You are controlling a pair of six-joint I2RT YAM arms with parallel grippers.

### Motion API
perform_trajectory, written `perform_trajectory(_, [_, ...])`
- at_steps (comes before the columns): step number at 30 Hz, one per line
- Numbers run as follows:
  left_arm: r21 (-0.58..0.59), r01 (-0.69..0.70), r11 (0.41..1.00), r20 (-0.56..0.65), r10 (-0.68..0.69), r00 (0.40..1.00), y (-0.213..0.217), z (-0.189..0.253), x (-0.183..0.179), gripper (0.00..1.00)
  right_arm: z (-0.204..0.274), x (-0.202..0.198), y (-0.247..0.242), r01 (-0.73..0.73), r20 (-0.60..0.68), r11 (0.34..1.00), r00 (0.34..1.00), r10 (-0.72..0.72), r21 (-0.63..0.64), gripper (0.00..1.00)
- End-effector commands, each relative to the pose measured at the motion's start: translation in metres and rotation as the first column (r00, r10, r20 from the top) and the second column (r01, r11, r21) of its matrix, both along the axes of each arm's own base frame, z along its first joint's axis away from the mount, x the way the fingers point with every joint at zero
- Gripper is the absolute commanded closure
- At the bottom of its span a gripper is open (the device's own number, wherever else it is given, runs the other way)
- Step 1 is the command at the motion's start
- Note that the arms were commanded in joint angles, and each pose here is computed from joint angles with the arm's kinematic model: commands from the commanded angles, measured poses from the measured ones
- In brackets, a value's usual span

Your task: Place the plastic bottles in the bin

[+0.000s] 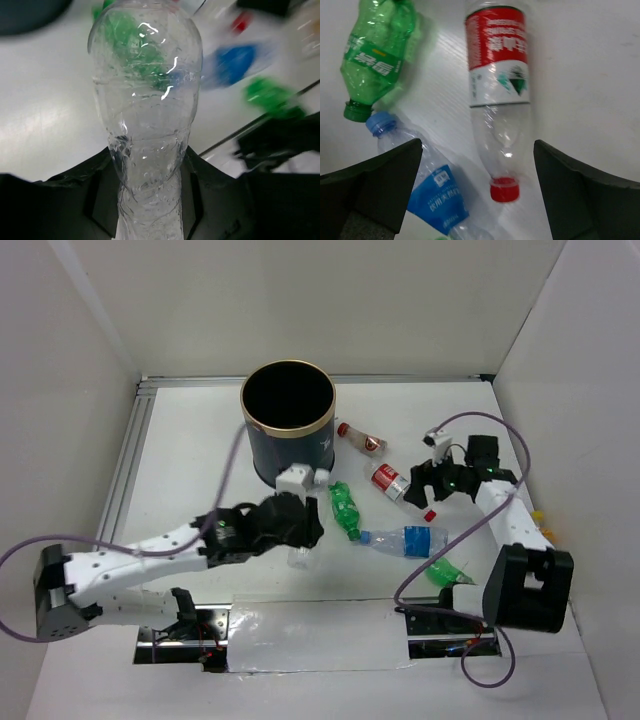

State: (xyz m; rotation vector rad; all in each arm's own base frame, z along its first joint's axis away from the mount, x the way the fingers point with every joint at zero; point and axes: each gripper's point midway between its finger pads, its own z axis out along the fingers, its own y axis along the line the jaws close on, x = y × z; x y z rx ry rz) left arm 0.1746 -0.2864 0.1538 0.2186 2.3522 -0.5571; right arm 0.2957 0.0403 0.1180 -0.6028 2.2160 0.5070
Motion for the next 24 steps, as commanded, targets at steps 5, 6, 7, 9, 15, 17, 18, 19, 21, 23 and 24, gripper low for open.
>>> perform_trajectory(5, [-0.148,-0.187,0.971,0.508,0.237,0.828,0.037,0.222,0.105,1.00,-0.023,0.043,0.035,-0.073,-0.008,0.995,0.997,0.073,-0.067,0.00])
perform_trajectory(6, [-0.141,-0.215,0.966,0.551,0.257,0.794,0.045,0.234,0.123,1.00,-0.025,0.047,0.033,-0.066,-0.015,0.995,0.998,0.065,-0.077,0.00])
perform_trajectory(7, [-0.148,-0.302,0.942,0.572,0.330,0.751,0.062,0.239,0.155,0.99,-0.031,0.051,0.038,-0.080,-0.025,0.993,0.997,0.079,-0.086,0.00])
perform_trajectory(9, [-0.183,-0.364,0.913,0.586,0.399,0.705,0.074,0.249,0.191,0.99,-0.030,0.056,0.039,-0.077,-0.012,0.991,0.997,0.076,-0.107,0.00])
perform_trajectory(15, [-0.120,-0.564,0.817,0.516,0.537,0.667,0.122,0.215,0.287,0.90,-0.046,0.058,0.048,-0.110,-0.028,0.980,0.994,0.107,-0.168,0.00])
perform_trajectory(17, [-0.116,-0.571,0.813,0.493,0.546,0.678,0.124,0.202,0.309,0.83,-0.048,0.056,0.055,-0.128,-0.025,0.976,0.992,0.125,-0.178,0.00])
perform_trajectory(18, [-0.103,-0.562,0.821,0.484,0.535,0.693,0.120,0.196,0.312,0.79,-0.048,0.055,0.058,-0.137,-0.025,0.974,0.991,0.134,-0.178,0.00])
perform_trajectory(19, [-0.091,-0.563,0.822,0.479,0.531,0.699,0.116,0.188,0.320,0.77,-0.052,0.053,0.061,-0.143,-0.027,0.972,0.990,0.141,-0.185,0.00])
perform_trajectory(21, [-0.070,-0.572,0.817,0.470,0.533,0.704,0.118,0.179,0.326,0.71,-0.063,0.048,0.062,-0.156,-0.068,0.972,0.987,0.146,-0.177,0.00])
perform_trajectory(23, [-0.058,-0.554,0.830,0.465,0.513,0.721,0.114,0.174,0.327,0.56,-0.061,0.048,0.069,-0.178,-0.077,0.971,0.983,0.168,-0.160,0.00])
perform_trajectory(24, [-0.047,-0.535,0.844,0.451,0.496,0.742,0.110,0.166,0.326,0.30,-0.061,0.047,0.070,-0.184,-0.076,0.971,0.982,0.174,-0.152,0.00])
